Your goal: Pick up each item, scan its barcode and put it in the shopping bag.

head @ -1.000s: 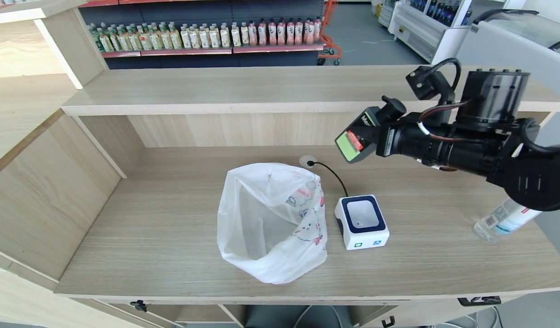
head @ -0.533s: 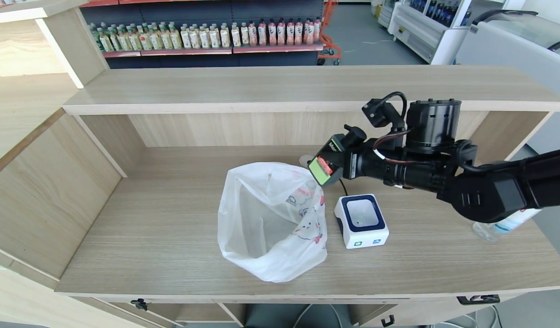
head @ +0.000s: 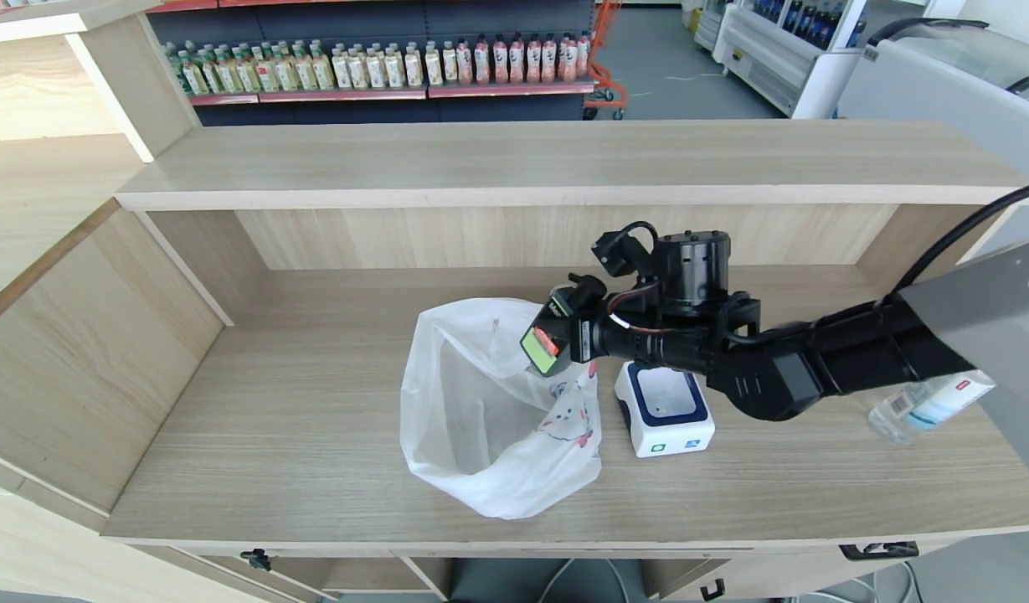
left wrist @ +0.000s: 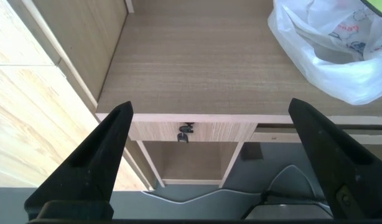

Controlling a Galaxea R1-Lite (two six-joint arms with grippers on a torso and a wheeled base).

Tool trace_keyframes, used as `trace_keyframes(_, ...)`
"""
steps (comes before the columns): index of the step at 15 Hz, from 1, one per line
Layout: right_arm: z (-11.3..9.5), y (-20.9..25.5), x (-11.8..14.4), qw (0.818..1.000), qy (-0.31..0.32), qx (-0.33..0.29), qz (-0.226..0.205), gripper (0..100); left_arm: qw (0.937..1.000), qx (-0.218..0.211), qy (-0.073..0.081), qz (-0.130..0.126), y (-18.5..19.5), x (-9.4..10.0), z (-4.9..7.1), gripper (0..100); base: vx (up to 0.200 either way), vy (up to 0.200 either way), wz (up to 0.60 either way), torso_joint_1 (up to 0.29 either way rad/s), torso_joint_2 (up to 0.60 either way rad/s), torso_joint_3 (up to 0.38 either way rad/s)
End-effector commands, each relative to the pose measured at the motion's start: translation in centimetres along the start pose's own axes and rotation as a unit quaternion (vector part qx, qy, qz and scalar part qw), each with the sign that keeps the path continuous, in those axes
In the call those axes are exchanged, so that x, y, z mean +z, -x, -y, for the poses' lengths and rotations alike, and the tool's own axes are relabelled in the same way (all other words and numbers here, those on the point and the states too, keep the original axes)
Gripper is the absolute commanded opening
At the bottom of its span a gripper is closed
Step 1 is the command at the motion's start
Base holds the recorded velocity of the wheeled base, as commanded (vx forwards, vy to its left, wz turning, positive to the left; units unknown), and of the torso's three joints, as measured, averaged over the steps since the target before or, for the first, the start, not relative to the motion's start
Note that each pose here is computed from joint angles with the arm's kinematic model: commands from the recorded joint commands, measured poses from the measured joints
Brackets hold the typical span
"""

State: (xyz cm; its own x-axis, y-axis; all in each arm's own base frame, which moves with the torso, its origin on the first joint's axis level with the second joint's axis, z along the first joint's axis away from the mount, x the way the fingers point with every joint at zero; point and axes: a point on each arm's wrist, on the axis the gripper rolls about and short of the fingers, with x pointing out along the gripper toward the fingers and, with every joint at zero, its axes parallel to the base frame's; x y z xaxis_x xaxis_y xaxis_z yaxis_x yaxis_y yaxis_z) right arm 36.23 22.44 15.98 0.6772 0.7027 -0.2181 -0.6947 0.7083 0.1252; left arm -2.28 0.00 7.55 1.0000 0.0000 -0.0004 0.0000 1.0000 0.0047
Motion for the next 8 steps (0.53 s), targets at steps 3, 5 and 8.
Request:
trace_keyframes(3,0.5,-3.6,-2.9,0.999,0.042,0.005,-0.025,0,1.0000,0.000,0.000,0.000,0.0,0.0,0.0,100,0.000,0.000,0.00,0.000,0.00,0.000)
trace_keyframes(5,0.9,-4.2,-4.0,0.997,0.067,0.004,-0.038,0,1.0000,0.000,0.000,0.000,0.0,0.0,0.0,100,0.000,0.000,0.00,0.000,0.00,0.000)
trace_keyframes(8,1.2,-5.0,-5.4,0.995,0.089,0.005,-0.048,0,1.0000,0.000,0.000,0.000,0.0,0.0,0.0,100,0.000,0.000,0.00,0.000,0.00,0.000)
